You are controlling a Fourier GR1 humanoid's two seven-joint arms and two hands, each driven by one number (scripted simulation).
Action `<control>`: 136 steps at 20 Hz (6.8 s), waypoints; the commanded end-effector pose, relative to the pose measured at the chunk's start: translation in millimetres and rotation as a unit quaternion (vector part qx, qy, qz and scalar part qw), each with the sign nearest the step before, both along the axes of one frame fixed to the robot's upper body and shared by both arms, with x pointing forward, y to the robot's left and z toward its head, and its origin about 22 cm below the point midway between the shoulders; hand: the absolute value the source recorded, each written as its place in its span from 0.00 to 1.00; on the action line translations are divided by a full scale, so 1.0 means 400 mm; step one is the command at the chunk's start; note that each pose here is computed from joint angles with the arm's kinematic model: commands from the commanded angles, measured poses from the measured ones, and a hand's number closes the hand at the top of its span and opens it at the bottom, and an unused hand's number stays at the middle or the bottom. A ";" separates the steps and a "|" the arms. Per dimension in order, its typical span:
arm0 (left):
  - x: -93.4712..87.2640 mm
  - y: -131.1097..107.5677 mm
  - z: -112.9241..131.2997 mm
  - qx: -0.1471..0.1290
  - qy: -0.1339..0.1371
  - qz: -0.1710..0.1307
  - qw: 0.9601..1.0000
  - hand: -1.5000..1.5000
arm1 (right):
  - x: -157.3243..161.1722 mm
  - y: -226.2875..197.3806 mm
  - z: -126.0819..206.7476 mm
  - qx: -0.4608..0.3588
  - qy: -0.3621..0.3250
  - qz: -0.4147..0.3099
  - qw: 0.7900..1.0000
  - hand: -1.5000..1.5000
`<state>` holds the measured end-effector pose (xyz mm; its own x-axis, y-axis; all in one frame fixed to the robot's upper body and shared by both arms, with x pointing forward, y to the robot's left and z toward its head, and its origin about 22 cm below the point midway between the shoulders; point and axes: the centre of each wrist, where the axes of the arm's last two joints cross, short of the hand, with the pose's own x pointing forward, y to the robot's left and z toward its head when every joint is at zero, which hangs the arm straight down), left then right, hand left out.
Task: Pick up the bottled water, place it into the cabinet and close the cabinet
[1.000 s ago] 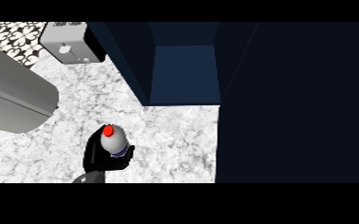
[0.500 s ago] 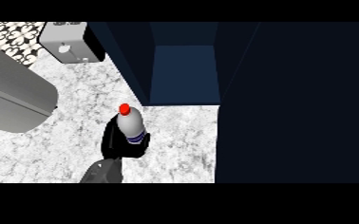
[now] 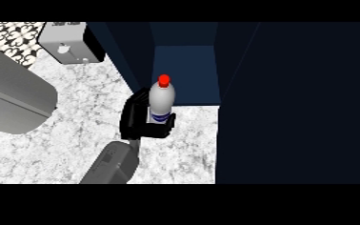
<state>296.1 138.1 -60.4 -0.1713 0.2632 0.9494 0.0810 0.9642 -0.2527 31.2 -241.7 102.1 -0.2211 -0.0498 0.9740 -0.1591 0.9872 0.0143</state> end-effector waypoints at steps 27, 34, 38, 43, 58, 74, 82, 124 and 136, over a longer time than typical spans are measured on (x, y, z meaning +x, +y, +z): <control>0.293 -0.124 0.192 0.236 0.065 0.126 0.961 1.00 | 0.019 -0.055 0.017 0.013 -0.031 0.006 0.999 0.00; 0.323 -0.041 0.201 0.194 0.069 0.182 0.962 1.00 | 0.018 -0.054 0.022 0.019 -0.041 0.016 0.999 0.00; 0.337 -0.055 0.222 0.258 0.045 0.199 0.944 0.00 | 0.030 -0.062 0.008 0.013 -0.045 0.026 0.999 0.00; 0.330 -0.056 0.204 0.301 0.020 0.222 0.927 0.00 | 0.020 -0.051 0.000 0.015 -0.042 0.025 0.999 0.00; 0.376 -0.063 0.317 0.164 -0.072 0.122 0.976 0.00 | 0.010 -0.048 -0.003 0.023 -0.031 0.054 0.998 0.00; 0.296 -0.129 0.225 0.103 -0.075 0.049 0.991 0.00 | 0.008 -0.030 0.042 0.023 -0.019 0.028 0.999 0.00; 0.198 -0.180 0.211 0.032 -0.079 -0.030 0.996 0.00 | 0.002 -0.026 0.035 0.023 -0.016 0.035 0.999 0.00; -0.304 0.293 0.200 -0.073 -0.060 -0.018 0.995 0.00 | -0.004 0.102 0.143 -0.088 -0.036 0.402 0.911 1.00; -0.351 0.397 0.234 -0.074 -0.057 -0.036 0.995 0.00 | -0.004 0.173 0.108 0.042 -0.013 0.416 0.908 1.00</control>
